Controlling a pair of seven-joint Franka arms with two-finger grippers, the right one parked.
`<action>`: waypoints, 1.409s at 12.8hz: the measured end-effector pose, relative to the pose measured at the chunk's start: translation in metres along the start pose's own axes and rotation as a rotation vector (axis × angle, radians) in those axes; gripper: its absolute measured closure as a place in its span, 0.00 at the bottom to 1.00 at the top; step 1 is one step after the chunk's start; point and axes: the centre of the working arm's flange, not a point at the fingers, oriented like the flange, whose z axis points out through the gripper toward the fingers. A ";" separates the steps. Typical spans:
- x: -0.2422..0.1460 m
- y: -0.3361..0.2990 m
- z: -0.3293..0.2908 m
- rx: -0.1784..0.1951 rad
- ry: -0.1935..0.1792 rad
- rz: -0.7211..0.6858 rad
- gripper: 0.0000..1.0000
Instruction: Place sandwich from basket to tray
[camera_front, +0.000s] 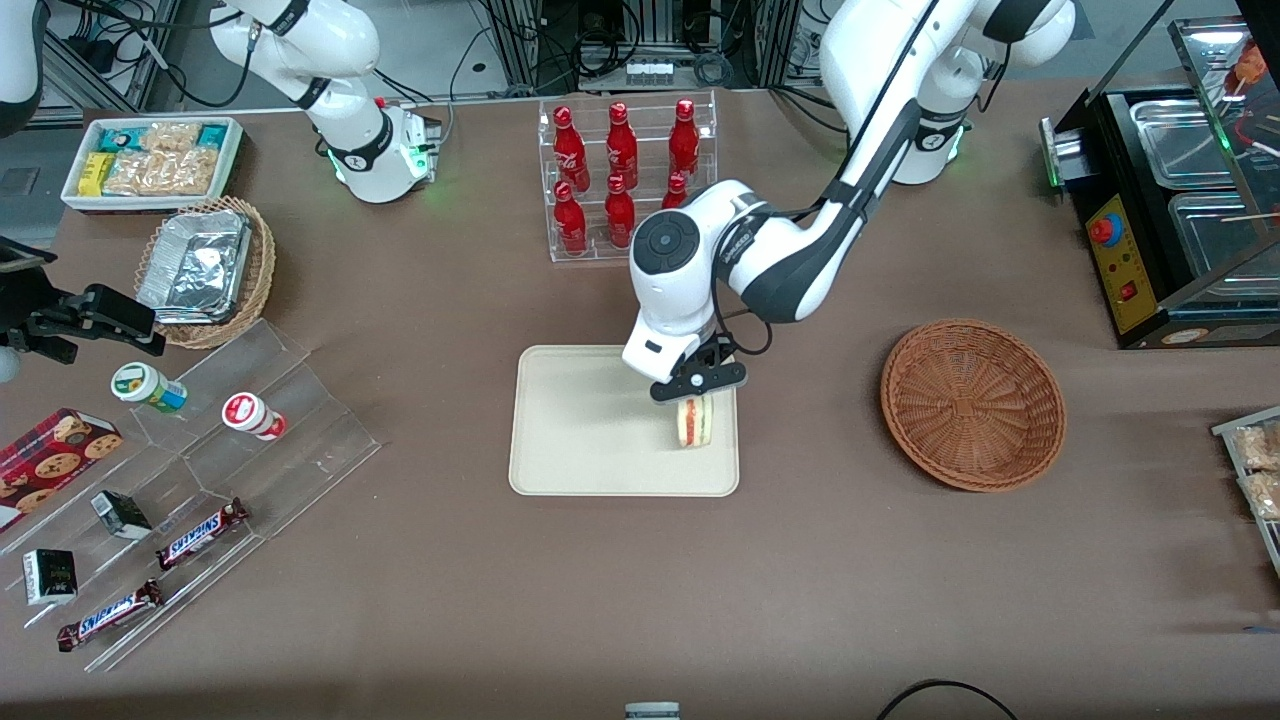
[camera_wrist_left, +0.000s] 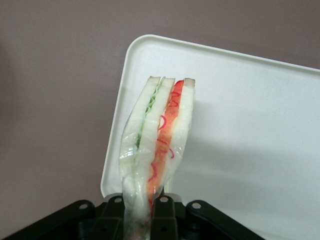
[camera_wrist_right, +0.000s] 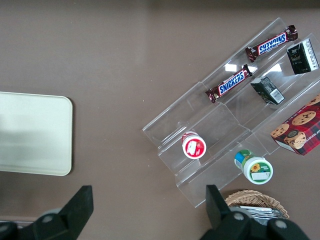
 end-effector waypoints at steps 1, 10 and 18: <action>-0.003 0.005 0.003 -0.014 0.006 0.007 0.84; -0.015 0.017 0.062 0.034 0.011 0.061 0.84; -0.007 0.022 0.068 0.034 0.042 0.067 0.60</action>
